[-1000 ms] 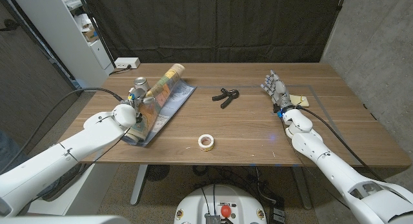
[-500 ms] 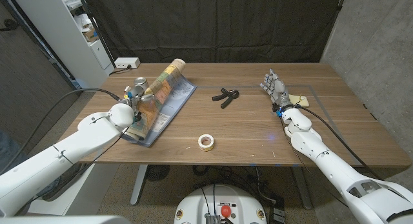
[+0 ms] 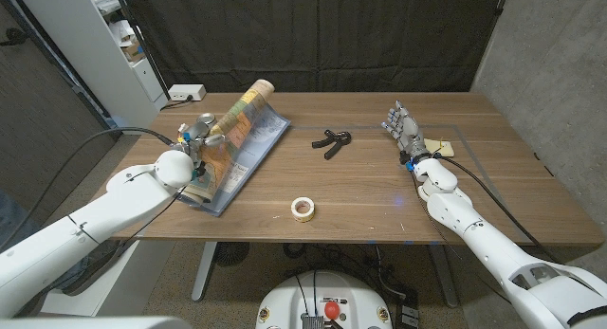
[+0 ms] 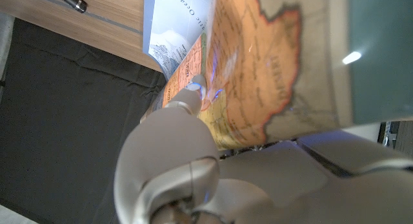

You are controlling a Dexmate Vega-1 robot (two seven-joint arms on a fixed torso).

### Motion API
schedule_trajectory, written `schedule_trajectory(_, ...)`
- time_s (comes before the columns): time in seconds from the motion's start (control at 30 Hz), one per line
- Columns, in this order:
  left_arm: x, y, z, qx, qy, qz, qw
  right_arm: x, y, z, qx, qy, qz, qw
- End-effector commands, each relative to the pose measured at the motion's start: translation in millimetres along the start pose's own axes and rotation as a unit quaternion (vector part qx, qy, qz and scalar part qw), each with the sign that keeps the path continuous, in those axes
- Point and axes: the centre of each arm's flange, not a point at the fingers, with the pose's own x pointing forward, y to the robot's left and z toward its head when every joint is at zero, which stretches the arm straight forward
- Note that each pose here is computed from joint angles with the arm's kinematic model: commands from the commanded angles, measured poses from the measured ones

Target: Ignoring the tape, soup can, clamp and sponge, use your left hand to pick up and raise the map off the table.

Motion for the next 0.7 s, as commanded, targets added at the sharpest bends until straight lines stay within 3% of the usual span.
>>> schedule_trajectory(0.03, -9.4, 10.1, 8.2, -0.007, -0.018, 0.007, 1.0, 0.6, 0.6, 4.7, -0.004, -0.004, 0.002, 1.0)
schedule_trajectory(0.7, -18.4, 22.8, 22.1, 0.005, -0.039, 0.007, 0.999, -3.2, -2.2, 6.7, -0.004, -0.006, 0.0, 1.0)
